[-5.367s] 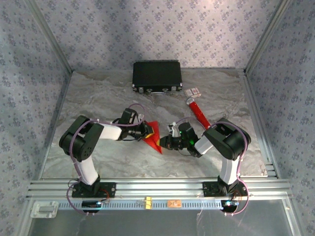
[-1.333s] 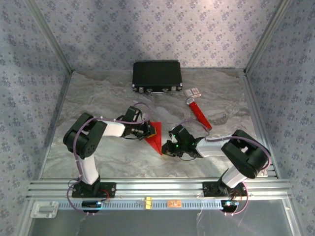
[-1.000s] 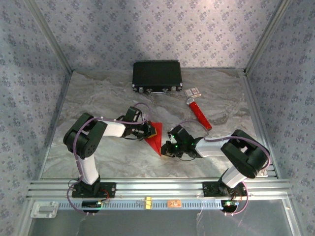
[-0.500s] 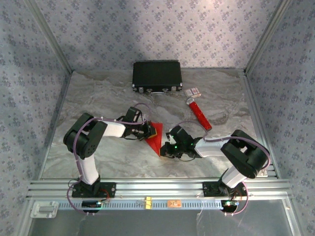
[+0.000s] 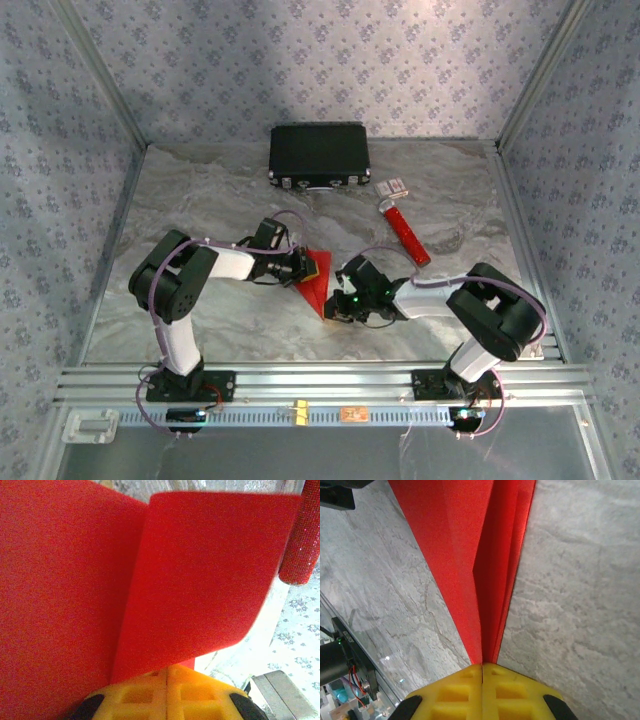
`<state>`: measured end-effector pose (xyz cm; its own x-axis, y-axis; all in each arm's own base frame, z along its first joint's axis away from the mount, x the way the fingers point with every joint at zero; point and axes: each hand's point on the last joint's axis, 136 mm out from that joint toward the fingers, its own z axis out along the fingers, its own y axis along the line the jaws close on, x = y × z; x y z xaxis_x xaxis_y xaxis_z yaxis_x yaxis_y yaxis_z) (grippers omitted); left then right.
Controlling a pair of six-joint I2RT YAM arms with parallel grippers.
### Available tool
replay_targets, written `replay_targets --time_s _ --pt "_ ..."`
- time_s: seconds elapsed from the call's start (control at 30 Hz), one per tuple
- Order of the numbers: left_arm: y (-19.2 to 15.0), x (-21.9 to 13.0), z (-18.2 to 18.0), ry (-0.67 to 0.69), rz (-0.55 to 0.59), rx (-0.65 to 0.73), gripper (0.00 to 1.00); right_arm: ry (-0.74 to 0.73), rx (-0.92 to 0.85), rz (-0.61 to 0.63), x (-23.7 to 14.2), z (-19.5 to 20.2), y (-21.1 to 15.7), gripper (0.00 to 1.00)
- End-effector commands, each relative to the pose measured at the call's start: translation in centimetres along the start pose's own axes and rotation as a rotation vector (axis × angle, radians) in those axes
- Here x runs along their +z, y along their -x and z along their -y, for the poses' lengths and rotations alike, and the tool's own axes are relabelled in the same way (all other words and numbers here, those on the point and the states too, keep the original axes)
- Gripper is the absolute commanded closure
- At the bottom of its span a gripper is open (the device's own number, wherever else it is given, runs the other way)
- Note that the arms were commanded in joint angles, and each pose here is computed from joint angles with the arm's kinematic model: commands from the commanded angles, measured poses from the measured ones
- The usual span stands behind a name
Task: Fold a paper plane with a square sheet of paper (pick it up from the middle)
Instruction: Fourth fold the wing at the center of the table.
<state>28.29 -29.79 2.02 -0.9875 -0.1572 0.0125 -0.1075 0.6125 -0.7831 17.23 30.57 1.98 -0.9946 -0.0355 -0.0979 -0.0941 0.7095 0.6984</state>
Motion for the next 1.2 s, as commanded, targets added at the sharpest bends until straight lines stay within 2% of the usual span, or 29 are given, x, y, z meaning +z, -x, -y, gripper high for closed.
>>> replay_targets --time_s 0.0,0.13,0.33,0.47,0.77,1.17 --pt "-1.2 0.4 -4.8 0.148 -0.004 -0.098 0.93 -0.122 0.042 -0.153 0.4 3.0 -3.8 0.94" --pt "-1.2 0.3 -5.0 0.155 0.001 -0.104 0.94 -0.11 0.02 -0.118 -0.2 2.4 -3.0 0.92" --pt "-1.1 -0.2 -5.2 0.162 0.043 -0.117 0.94 -0.005 -0.063 0.059 -3.5 -1.3 0.9 0.84" --pt "-1.2 -0.4 -5.4 0.165 0.078 -0.14 0.94 0.044 -0.076 0.131 -5.3 -2.4 3.1 0.82" --pt "-1.5 -0.4 -4.9 0.161 0.114 -0.155 0.94 0.066 -0.129 0.107 -2.8 -5.7 5.1 0.91" --pt "-1.6 -0.4 -4.7 0.16 0.102 -0.139 0.94 -0.053 -0.08 0.052 0.7 -3.2 5.8 0.93"
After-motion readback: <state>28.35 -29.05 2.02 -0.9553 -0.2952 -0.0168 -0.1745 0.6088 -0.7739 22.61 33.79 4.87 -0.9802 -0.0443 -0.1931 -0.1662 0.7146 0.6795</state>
